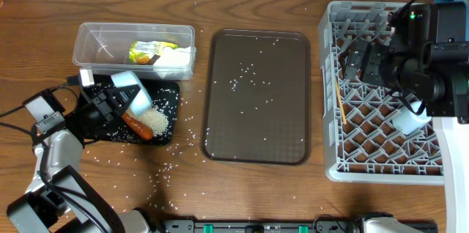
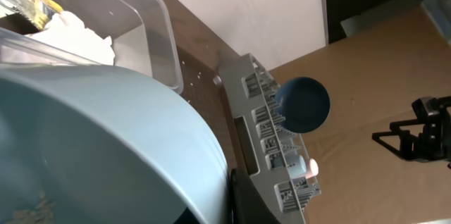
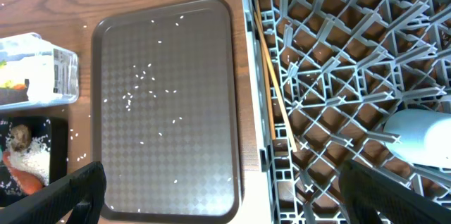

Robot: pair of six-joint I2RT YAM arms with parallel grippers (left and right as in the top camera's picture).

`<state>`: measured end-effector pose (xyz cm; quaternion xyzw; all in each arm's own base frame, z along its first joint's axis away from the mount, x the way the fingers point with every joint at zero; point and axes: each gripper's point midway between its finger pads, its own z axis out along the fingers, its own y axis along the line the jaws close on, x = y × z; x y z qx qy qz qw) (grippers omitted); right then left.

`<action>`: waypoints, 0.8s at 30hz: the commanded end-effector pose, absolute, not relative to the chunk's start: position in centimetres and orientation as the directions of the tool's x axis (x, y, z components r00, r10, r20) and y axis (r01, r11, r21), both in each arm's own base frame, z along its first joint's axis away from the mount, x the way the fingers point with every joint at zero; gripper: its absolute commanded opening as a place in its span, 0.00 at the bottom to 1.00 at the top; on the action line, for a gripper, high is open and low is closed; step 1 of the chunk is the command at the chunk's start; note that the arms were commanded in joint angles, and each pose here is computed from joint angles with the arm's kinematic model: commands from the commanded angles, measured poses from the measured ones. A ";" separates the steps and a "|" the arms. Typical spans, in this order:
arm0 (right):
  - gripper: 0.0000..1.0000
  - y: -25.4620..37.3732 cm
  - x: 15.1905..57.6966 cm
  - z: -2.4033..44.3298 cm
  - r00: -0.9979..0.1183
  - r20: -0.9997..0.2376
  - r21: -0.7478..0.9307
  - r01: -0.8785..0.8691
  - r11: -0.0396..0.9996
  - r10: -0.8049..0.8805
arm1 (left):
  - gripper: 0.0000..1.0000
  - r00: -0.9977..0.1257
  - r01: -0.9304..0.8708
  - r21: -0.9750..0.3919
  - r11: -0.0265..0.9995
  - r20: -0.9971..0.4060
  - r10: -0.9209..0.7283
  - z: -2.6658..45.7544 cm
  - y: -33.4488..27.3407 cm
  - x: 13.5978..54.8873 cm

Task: Sort waste into correct bins and load items into the dishwasher rack
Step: 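Tilt the bowl with the left gripper to pour rice onto the black tray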

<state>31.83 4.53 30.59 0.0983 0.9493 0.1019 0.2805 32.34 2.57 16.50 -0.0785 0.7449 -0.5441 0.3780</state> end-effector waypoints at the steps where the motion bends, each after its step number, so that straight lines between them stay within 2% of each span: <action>1: 0.99 4.5 31.9 30.6 -0.823 -0.519 0.236 0.122 0.964 0.231 | 0.06 -0.683 0.407 -0.841 0.356 -0.539 -0.492 18.1 1.6 31.7; 3: 0.99 4.4 31.8 30.5 -0.825 -0.516 0.235 0.123 0.964 0.231 | 0.06 -0.644 0.462 -0.781 0.421 -0.622 -0.446 17.6 1.4 31.8; 4: 0.99 4.4 31.8 30.5 -0.825 -0.516 0.234 0.123 0.964 0.231 | 0.06 -0.658 0.408 -0.794 0.451 -0.598 -0.457 16.8 1.9 32.2; 7: 0.99 4.4 31.8 30.5 -0.825 -0.515 0.234 0.123 0.964 0.231 | 0.06 -0.674 0.375 -0.814 0.443 -0.568 -0.473 16.6 1.9 32.3; 9: 0.99 4.4 31.8 30.5 -0.825 -0.517 0.234 0.123 0.964 0.231 | 0.06 -0.711 0.234 -0.866 0.442 -0.462 -0.530 15.3 2.6 32.6; 10: 0.99 4.4 31.9 30.5 -0.824 -0.517 0.234 0.123 0.964 0.231 | 0.06 -0.712 0.240 -0.869 0.434 -0.461 -0.530 15.5 2.5 32.6; 12: 0.99 4.4 31.8 30.5 -0.825 -0.517 0.234 0.123 0.964 0.231 | 0.06 -0.671 0.399 -0.810 0.430 -0.577 -0.466 16.8 1.6 32.0; 13: 0.99 4.4 31.8 30.5 -0.825 -0.516 0.234 0.123 0.964 0.231 | 0.06 -0.665 0.387 -0.804 0.451 -0.582 -0.467 16.6 2.0 32.1; 15: 0.99 4.4 31.8 30.5 -0.826 -0.515 0.234 0.124 0.964 0.231 | 0.06 -0.696 0.198 -0.852 0.484 -0.470 -0.543 14.7 3.6 32.8; 18: 0.99 4.4 31.8 30.5 -0.827 -0.513 0.233 0.124 0.964 0.230 | 0.06 -0.678 0.297 -0.836 0.462 -0.525 -0.515 15.9 3.2 32.4; 20: 0.99 4.4 31.8 30.5 -0.827 -0.513 0.234 0.124 0.964 0.230 | 0.06 -0.685 0.236 -0.875 0.422 -0.458 -0.566 16.0 3.9 32.4; 21: 0.99 4.4 31.7 30.5 -0.827 -0.512 0.234 0.124 0.964 0.231 | 0.06 -0.685 0.262 -0.873 0.412 -0.469 -0.558 16.4 3.7 32.2; 24: 0.99 4.4 31.8 30.5 -0.826 -0.514 0.234 0.124 0.964 0.231 | 0.06 -0.667 0.295 -0.849 0.439 -0.512 -0.542 16.4 3.9 32.1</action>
